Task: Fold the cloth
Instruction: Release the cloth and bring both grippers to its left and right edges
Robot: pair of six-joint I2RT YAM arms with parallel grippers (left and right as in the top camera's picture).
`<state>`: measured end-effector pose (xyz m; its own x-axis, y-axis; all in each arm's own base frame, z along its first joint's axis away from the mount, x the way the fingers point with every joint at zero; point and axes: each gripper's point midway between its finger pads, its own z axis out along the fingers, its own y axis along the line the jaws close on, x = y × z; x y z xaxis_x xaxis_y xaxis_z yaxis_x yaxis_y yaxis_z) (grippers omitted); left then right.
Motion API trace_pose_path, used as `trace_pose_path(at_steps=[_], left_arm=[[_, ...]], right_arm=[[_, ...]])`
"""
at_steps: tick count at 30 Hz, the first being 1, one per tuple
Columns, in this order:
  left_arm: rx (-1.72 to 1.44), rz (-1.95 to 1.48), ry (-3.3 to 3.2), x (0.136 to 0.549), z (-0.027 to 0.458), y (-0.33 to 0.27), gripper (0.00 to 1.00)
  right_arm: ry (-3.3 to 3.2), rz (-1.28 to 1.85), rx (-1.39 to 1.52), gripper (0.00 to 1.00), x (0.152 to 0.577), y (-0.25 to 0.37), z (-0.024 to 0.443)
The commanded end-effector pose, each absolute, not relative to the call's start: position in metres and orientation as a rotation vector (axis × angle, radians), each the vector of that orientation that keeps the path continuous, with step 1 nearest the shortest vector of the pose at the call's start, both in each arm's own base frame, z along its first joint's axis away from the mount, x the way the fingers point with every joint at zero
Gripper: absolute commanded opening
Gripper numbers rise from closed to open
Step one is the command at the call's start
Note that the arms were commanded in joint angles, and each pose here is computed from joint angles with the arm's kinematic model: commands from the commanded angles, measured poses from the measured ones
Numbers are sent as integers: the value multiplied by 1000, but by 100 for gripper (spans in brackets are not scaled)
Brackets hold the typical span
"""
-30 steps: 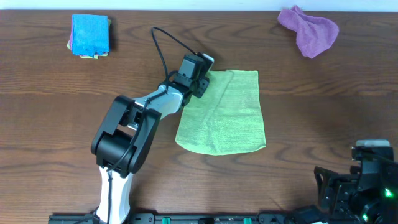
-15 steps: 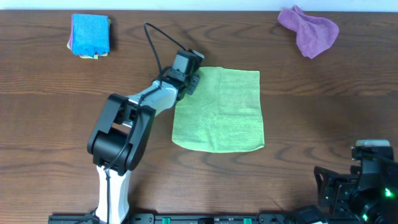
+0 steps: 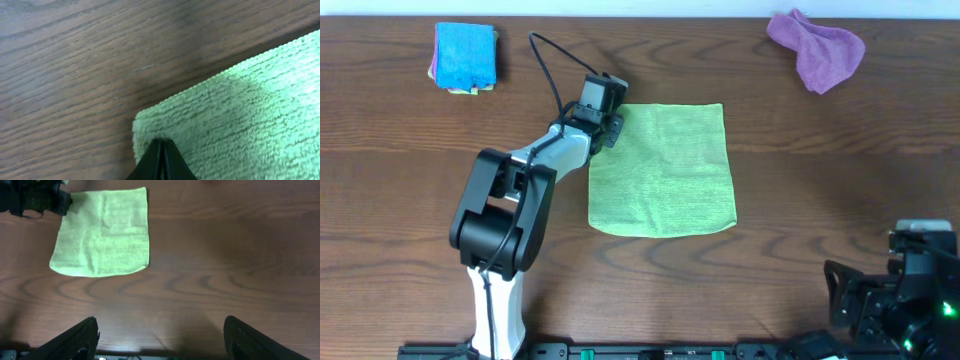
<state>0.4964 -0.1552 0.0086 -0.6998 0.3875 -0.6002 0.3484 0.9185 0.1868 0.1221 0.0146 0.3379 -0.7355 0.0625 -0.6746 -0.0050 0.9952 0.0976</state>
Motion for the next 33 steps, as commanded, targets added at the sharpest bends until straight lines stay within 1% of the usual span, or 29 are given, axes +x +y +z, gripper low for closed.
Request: trace_pose_path(at_steps=[1, 5, 7, 9, 12, 15, 17, 19, 21, 24, 26, 28, 31, 33], left_arm=[[483, 96, 2297, 508, 65, -150, 5], [425, 118, 2187, 510, 128, -144, 6], [414, 128, 2173, 502, 152, -138, 7], [421, 131, 2192, 489, 165, -134, 7], [446, 146, 2281, 460, 169, -124, 5], [397, 74, 2463, 416, 157, -115, 6], [398, -89, 2615, 383, 142, -118, 6], [329, -178, 2727, 364, 132, -107, 6], [271, -237, 2793, 351, 128, -93, 6], [204, -429, 2801, 332, 143, -83, 6], [191, -542, 2742, 324, 158, -84, 6], [181, -634, 2652, 309, 177, -82, 6], [154, -641, 2583, 282, 188, -74, 6], [142, -659, 2551, 267, 187, -72, 6]], right_arm=[[2378, 87, 66, 82, 126, 10, 340], [2357, 63, 54, 84, 130, 8, 343], [2341, 37, 68, 87, 132, 4, 345], [2331, 12, 79, 89, 134, 0, 346], [2350, -53, 54, 90, 140, -4, 336], [2403, -82, 31, 90, 152, -1, 311], [2450, -106, 3, 88, 168, 4, 280], [2478, -89, -14, 84, 180, 12, 255], [2480, -17, -98, 84, 187, 26, 245], [2453, -24, -42, 86, 194, 20, 249], [2441, 27, 6, 86, 200, 19, 249], [2439, 148, 34, 85, 208, 25, 240], [2455, 355, 85, 83, 218, 33, 211], [2452, 562, 115, 80, 223, 44, 192]])
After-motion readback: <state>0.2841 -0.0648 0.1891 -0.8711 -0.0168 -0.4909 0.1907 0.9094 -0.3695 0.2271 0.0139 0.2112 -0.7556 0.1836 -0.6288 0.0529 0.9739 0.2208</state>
